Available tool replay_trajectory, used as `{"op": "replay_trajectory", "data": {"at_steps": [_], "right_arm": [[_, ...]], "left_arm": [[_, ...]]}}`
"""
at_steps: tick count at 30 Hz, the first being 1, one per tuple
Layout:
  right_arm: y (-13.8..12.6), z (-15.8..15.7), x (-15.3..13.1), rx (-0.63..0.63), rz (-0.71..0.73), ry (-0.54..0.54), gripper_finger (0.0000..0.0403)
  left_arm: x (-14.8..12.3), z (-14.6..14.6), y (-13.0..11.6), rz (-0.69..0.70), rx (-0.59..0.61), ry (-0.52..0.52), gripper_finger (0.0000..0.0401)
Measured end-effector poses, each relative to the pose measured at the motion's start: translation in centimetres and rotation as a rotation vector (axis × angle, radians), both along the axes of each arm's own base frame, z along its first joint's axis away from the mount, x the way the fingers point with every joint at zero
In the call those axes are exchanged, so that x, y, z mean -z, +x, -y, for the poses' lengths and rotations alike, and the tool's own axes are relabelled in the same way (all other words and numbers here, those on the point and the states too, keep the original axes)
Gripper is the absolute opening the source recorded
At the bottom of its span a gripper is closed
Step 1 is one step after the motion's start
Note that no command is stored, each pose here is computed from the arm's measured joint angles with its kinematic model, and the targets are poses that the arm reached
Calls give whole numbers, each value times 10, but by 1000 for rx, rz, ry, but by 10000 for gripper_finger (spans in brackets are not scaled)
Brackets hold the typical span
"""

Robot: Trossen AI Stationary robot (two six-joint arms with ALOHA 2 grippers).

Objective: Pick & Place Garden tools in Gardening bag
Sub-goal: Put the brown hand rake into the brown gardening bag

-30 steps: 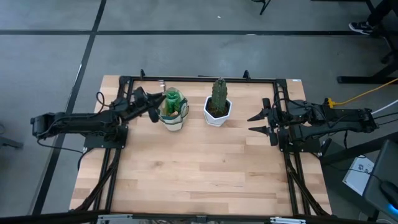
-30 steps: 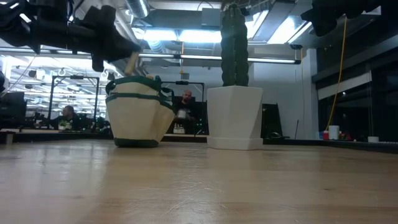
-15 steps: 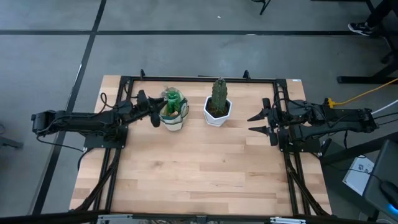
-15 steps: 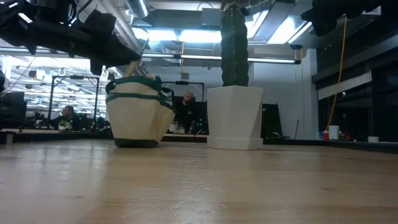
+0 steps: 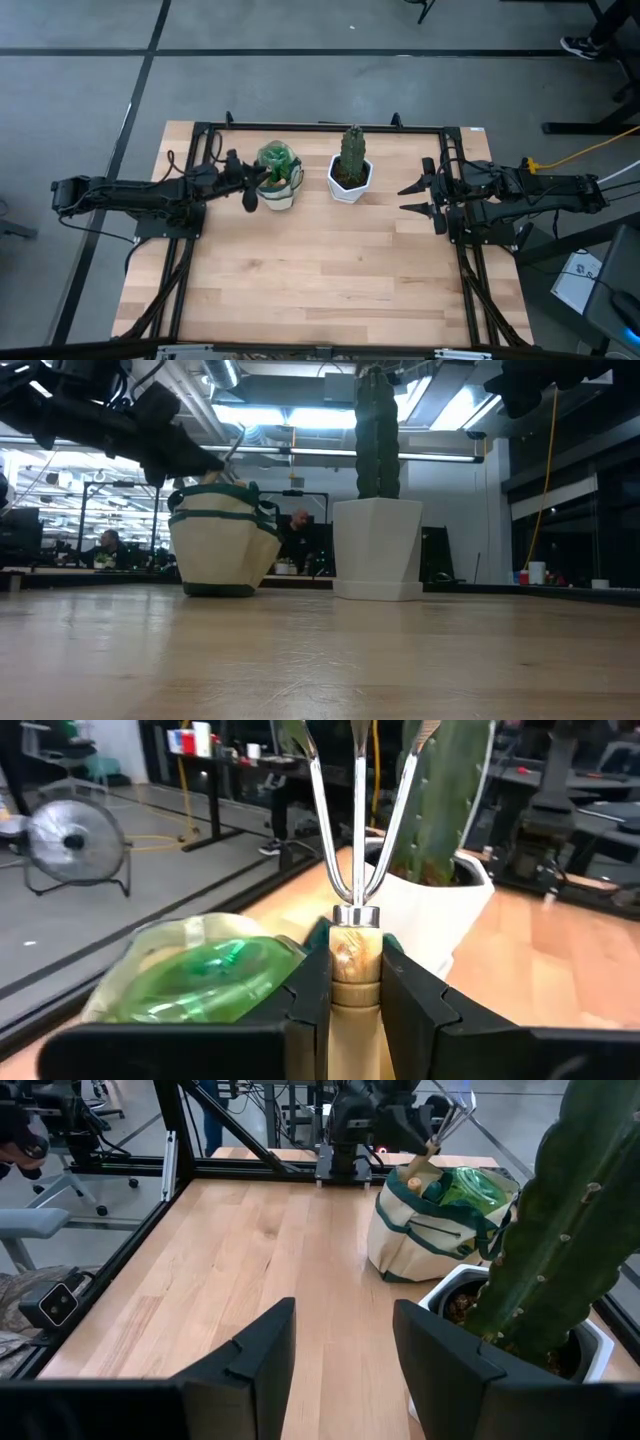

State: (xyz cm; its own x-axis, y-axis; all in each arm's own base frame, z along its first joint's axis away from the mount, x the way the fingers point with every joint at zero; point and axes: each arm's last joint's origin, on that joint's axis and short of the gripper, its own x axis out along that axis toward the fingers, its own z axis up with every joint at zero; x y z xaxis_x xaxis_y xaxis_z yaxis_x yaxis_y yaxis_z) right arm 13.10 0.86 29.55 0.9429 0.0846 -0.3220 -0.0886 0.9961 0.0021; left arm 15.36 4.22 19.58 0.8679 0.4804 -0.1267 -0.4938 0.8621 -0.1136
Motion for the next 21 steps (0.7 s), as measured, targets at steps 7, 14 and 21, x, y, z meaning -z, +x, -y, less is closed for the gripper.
{"op": "replay_trajectory", "data": {"at_steps": [7, 14, 21], "right_arm": [[0, 0, 0, 0, 0, 0, 172], [0, 0, 0, 0, 0, 0, 172], [0, 0, 0, 0, 0, 0, 172]], "left_arm": [[5, 1, 0, -23, 16, -60, 59], [12, 1, -2, -56, -2, -154, 76], [13, 1, -2, -69, -3, -165, 109]]}}
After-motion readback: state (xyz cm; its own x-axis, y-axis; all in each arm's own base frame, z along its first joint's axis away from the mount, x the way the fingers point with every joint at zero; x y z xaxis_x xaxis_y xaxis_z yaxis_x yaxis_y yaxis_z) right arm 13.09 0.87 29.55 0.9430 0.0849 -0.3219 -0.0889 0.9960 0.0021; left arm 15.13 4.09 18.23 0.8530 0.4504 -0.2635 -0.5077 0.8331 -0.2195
